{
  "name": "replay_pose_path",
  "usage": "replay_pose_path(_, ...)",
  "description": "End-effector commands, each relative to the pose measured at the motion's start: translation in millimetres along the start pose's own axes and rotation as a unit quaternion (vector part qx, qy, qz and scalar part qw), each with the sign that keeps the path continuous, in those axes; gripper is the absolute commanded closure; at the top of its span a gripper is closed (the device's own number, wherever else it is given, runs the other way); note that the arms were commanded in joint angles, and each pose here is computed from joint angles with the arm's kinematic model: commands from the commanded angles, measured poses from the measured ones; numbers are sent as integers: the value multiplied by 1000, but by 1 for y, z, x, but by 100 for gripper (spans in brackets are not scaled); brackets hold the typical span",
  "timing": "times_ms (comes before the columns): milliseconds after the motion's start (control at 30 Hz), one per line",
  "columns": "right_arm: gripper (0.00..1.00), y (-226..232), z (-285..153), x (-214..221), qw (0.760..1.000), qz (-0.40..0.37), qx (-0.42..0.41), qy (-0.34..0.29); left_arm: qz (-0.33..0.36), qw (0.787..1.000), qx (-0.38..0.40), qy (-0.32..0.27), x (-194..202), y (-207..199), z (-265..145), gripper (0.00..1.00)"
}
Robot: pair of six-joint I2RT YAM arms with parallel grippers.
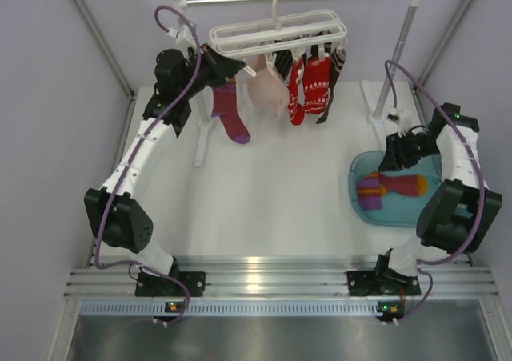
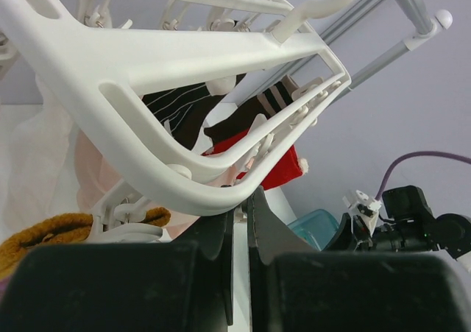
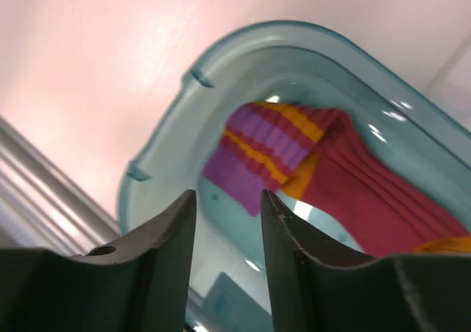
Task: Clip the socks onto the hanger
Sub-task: Pick up the sock from the bin, then clamp the sock onto the hanger.
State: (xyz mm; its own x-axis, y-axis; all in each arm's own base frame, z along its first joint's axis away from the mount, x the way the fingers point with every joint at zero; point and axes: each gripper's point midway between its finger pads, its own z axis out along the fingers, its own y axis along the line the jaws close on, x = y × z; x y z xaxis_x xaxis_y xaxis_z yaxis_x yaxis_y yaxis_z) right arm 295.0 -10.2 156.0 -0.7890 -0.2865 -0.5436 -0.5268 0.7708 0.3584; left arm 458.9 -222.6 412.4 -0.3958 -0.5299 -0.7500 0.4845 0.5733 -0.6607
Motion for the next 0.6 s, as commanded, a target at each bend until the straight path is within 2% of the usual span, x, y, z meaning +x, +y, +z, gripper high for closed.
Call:
replay_pose_path(0,62,-38,-9,6,989,-106,98,14,6,1000,19,-8,-5,-6,0,100)
replay_pose_path(33,62,-62,-14,9,978,-143,146,32,7,1000,17,-8,-5,-5,0,100)
replay_pose_path(67,61,-70,-9,21,976,-145,155,52,8,1000,17,-9,-6,-5,0,100)
replay_pose_path(100,56,-78,-8,26,971,-160,166,67,9,1000,19,-10,-7,-7,-1,100)
replay_pose_path(200,47,-95,0,42,969,-143,176,99,8,1000,17,-10,-6,-6,-1,100)
replay_pose_path(367,43,-115,19,48,970,-108,198,91,8,1000,19,-12,-7,-7,-2,100)
replay_pose_path(567,43,-129,43,76,968,-83,194,136,8,1000,19,-13,-8,-8,-2,100)
